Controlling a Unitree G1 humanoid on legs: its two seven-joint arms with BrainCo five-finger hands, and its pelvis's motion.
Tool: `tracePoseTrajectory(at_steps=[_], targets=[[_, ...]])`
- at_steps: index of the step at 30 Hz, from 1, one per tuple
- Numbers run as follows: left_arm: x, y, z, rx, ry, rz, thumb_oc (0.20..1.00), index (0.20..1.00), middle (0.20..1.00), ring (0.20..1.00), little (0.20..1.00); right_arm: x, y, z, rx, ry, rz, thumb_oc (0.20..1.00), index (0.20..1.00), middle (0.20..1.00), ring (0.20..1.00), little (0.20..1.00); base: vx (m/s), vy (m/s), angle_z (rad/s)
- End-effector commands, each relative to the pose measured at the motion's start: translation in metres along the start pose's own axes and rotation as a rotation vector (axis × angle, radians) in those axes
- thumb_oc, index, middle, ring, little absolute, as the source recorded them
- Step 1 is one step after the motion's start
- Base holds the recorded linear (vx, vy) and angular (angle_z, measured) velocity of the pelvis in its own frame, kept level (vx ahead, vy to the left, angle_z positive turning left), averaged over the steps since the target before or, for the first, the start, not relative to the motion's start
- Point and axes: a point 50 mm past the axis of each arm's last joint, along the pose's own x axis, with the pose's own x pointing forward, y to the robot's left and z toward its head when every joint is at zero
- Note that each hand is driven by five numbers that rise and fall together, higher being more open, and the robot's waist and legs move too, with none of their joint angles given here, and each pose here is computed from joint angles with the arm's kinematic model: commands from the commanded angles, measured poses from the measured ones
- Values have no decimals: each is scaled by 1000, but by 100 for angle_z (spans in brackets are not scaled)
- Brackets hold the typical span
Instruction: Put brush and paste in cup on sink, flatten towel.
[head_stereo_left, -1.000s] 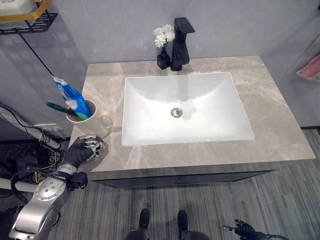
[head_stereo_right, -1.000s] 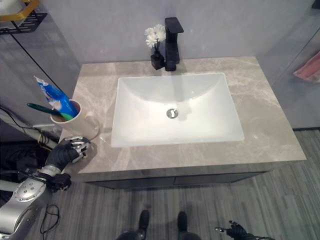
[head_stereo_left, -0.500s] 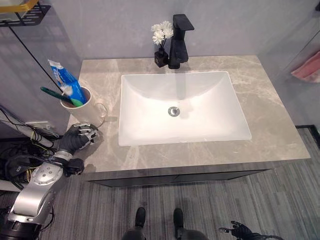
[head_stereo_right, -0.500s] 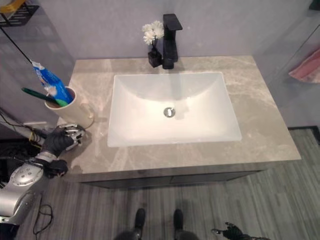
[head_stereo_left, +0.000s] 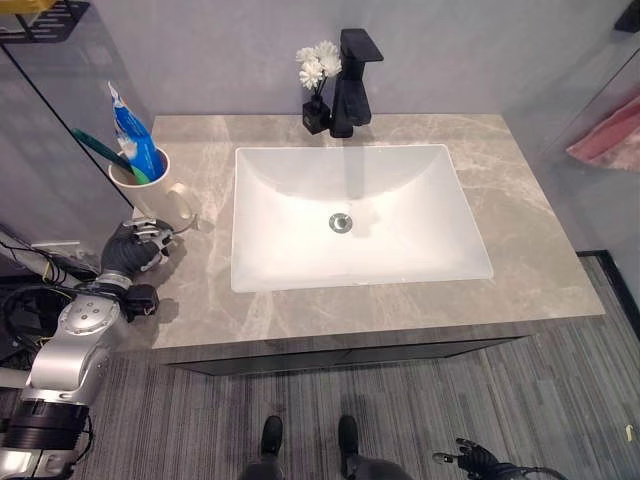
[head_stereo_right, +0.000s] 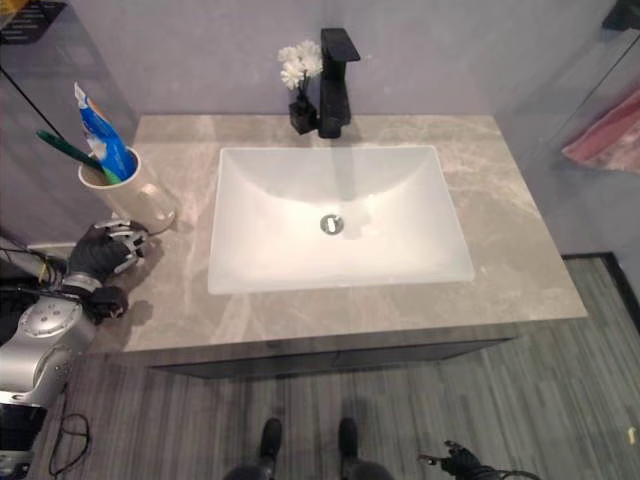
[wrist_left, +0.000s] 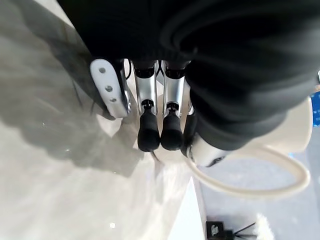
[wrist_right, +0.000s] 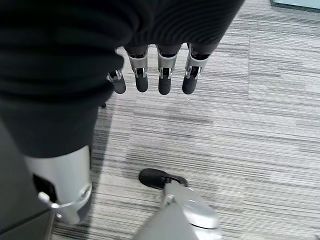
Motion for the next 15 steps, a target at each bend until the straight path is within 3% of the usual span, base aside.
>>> tracePoseTrajectory(at_steps=[1,7,15], targets=[[5,5,-18,-14,89,41,200,200,200,200,200,-2,-11,1,-14,-12,-24,1000,1000,1000,1000,1000,0,0,0],[28,14,-3,-16,80,89,200,200,200,200,200,-1,-9,-1,10,5,-18,1000,1000,1000,1000,1000,4,-1,-2],[52,3,16,-8,65,83,200,200,200,200,200,1,-6,9,4,-23,-12,1000,1000,1000,1000,1000,1,1,-1]])
